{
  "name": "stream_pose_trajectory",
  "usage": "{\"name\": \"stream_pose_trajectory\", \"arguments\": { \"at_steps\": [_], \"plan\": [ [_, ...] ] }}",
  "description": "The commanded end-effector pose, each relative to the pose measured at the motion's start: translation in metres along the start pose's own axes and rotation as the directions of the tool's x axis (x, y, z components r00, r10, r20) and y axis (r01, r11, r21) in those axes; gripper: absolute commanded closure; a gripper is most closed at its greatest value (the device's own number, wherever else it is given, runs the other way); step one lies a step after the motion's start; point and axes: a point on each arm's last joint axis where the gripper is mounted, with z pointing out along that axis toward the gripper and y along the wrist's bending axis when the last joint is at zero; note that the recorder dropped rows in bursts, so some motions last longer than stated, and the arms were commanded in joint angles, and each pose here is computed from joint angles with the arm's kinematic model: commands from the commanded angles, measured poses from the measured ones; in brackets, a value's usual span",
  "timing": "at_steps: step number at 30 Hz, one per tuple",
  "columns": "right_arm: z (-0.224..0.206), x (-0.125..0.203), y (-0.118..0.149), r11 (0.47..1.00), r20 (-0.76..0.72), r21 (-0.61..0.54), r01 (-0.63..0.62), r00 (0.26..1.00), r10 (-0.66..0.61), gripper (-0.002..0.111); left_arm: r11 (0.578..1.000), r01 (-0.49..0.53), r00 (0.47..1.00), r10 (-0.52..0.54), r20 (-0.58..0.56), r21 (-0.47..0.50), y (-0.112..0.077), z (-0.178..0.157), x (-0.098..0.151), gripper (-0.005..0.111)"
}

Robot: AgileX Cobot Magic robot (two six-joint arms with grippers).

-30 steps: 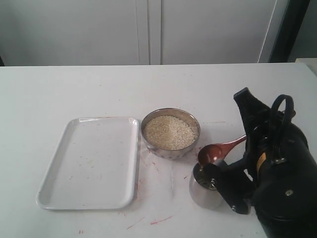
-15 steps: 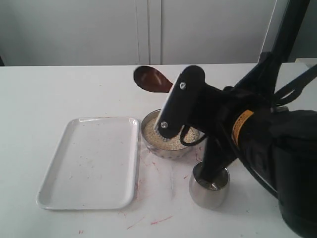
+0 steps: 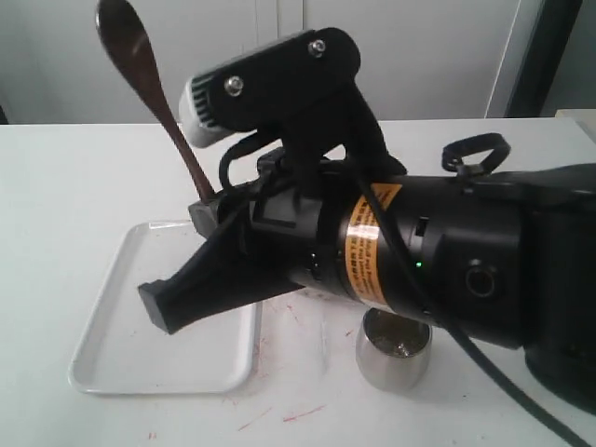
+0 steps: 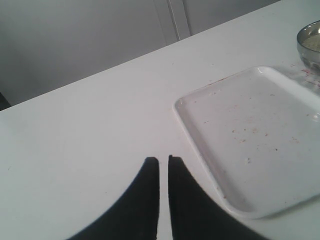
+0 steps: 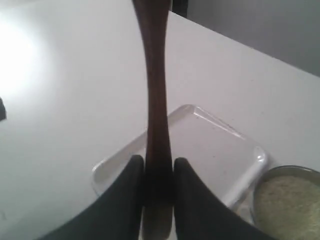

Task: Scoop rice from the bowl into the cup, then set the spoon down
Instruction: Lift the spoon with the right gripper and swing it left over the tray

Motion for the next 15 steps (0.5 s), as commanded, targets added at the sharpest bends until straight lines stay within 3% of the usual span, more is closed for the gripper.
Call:
{"name": "stream_pose_trajectory", "arguments": {
  "at_steps": [1, 5, 10, 15],
  "plan": [
    [0.003, -0.001, 0.002, 0.982, -0.003, -0.011, -0.191, 0.982, 0.191, 0.108, 1.000, 0.003, 1.000, -0.003, 0.011, 0.001, 0.000, 0.000, -0.002, 0.092],
    [0.008, 0.002, 0.005, 0.940, -0.019, -0.030, -0.339, 0.941, 0.338, 0.108, 1.000, 0.003, 1.000, -0.003, 0.011, 0.001, 0.000, 0.000, -0.002, 0.092],
    [0.017, 0.006, 0.013, 0.837, -0.072, -0.075, -0.542, 0.840, 0.538, 0.108, 1.000, 0.003, 1.000, -0.003, 0.011, 0.001, 0.000, 0.000, -0.002, 0.092],
    [0.034, 0.016, 0.010, 0.776, -0.113, -0.045, -0.629, 0.775, 0.621, 0.108, 1.000, 0.003, 1.000, -0.003, 0.011, 0.001, 0.000, 0.000, -0.002, 0.092]
  ]
}}
